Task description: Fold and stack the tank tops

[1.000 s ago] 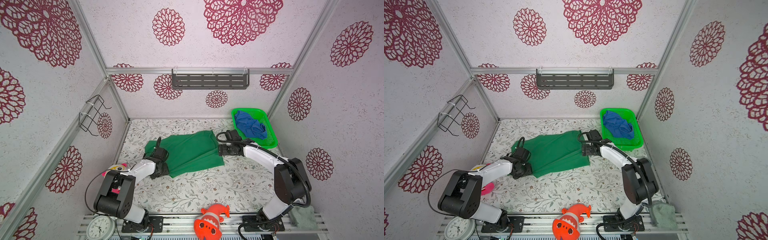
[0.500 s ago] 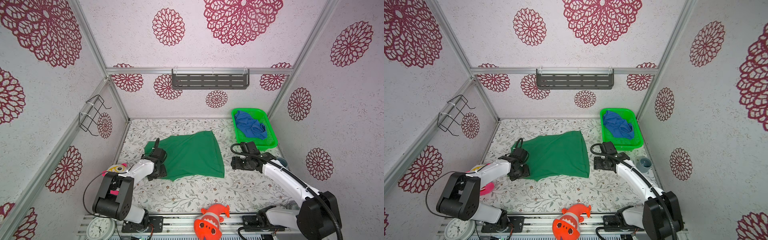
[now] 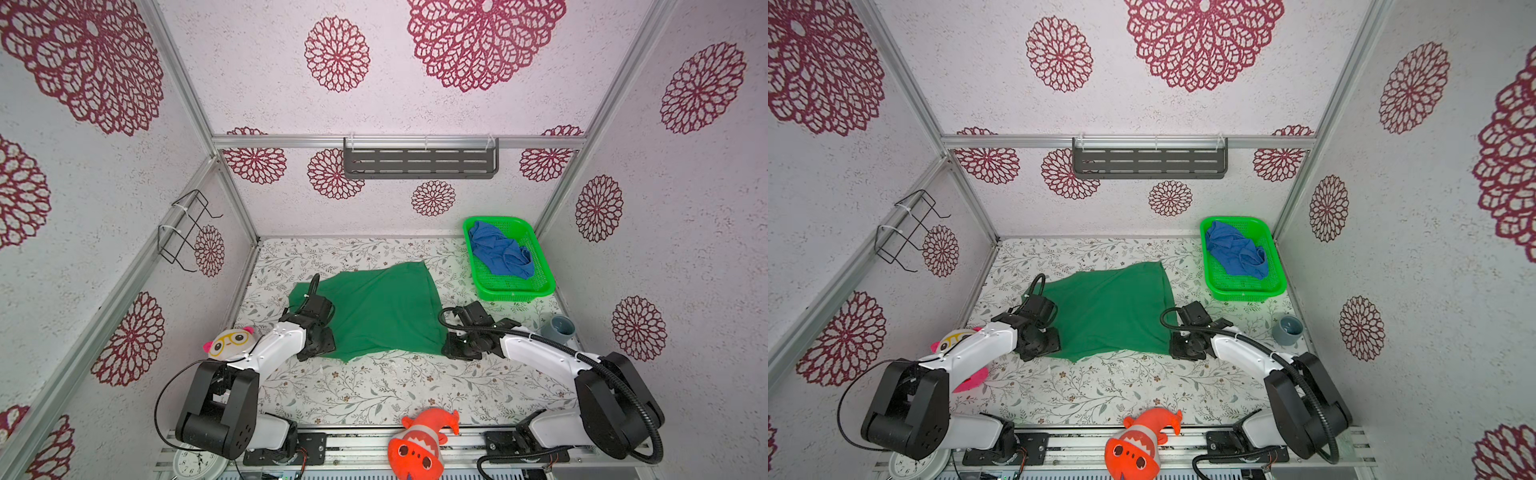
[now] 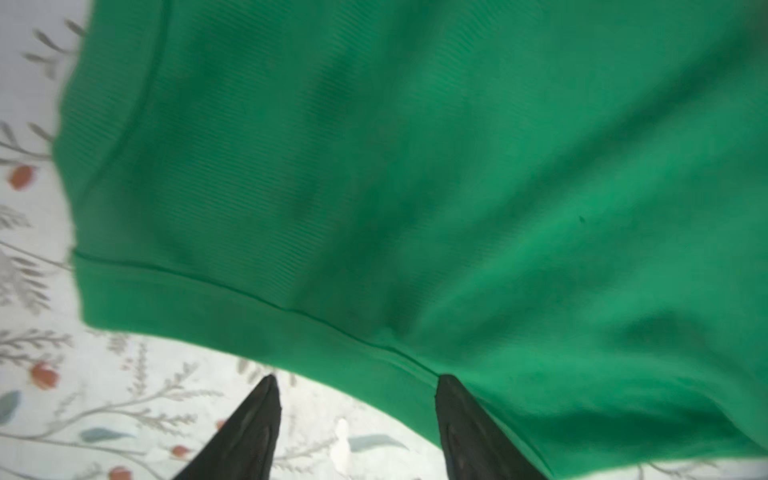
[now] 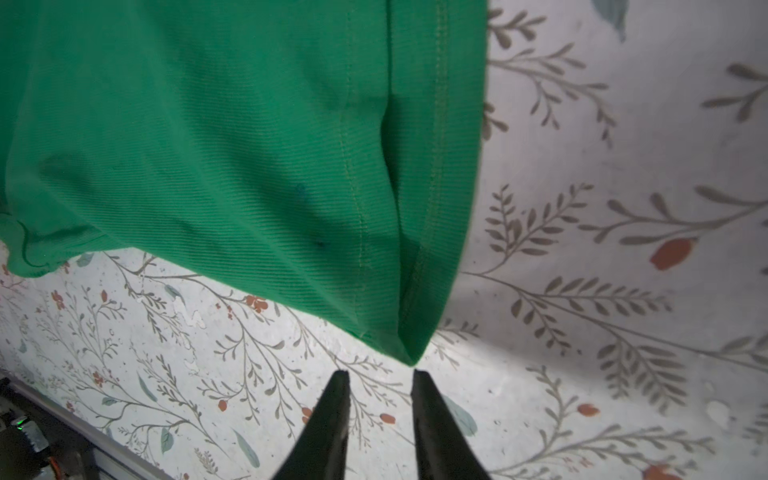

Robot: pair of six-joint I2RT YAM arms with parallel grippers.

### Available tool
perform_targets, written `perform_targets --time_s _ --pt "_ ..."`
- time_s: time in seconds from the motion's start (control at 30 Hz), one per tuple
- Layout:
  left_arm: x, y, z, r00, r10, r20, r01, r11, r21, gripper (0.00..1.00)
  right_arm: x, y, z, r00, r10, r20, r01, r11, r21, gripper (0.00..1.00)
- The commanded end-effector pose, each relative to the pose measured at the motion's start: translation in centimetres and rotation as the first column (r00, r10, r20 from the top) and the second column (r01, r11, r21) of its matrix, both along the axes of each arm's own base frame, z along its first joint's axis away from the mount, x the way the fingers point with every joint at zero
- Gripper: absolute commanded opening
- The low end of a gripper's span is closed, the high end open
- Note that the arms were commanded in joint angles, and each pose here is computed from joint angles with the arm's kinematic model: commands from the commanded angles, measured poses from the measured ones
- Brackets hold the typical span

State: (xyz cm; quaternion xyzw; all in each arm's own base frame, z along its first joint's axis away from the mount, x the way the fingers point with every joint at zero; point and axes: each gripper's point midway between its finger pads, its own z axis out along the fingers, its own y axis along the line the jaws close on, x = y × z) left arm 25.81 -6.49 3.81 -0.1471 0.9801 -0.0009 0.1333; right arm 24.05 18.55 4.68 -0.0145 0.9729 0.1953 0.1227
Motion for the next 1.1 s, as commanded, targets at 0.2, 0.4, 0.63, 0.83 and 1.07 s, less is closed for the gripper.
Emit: perform_targets --time_s 0.2,0.4,0.63,0.83,1.07 --pt "-4.0 -4.8 0.3 1.000 -0.010 -0.030 0.007 0.995 -0.098 0.62 1.6 0.3 -1.1 0.999 -0.035 0.033 0.035 0.999 -0.010 0.32" --pt "-4.0 -5.7 -1.3 0.998 -0.004 -0.056 -0.002 0.994 -0.113 0.60 1.5 0.0 -1.9 0.999 -0.040 0.020 0.041 0.999 -0.032 0.33" --pt "-3.0 -6.2 -2.7 0.997 -0.022 -0.073 0.015 0.996 -0.089 0.56 1.3 -0.5 -2.2 0.999 -0.048 0.012 0.049 0.997 -0.057 0.23" --pt "-2.5 -6.2 -2.5 0.997 -0.030 -0.066 0.025 0.997 -0.072 0.40 0.8 -1.0 -2.1 0.999 -0.054 0.002 0.054 0.996 -0.075 0.07" --pt "-2.4 -6.2 -2.1 0.997 -0.044 -0.058 0.040 0.997 -0.069 0.06 -0.3 -1.8 -1.8 0.999 -0.044 -0.028 0.041 0.993 -0.109 0.00"
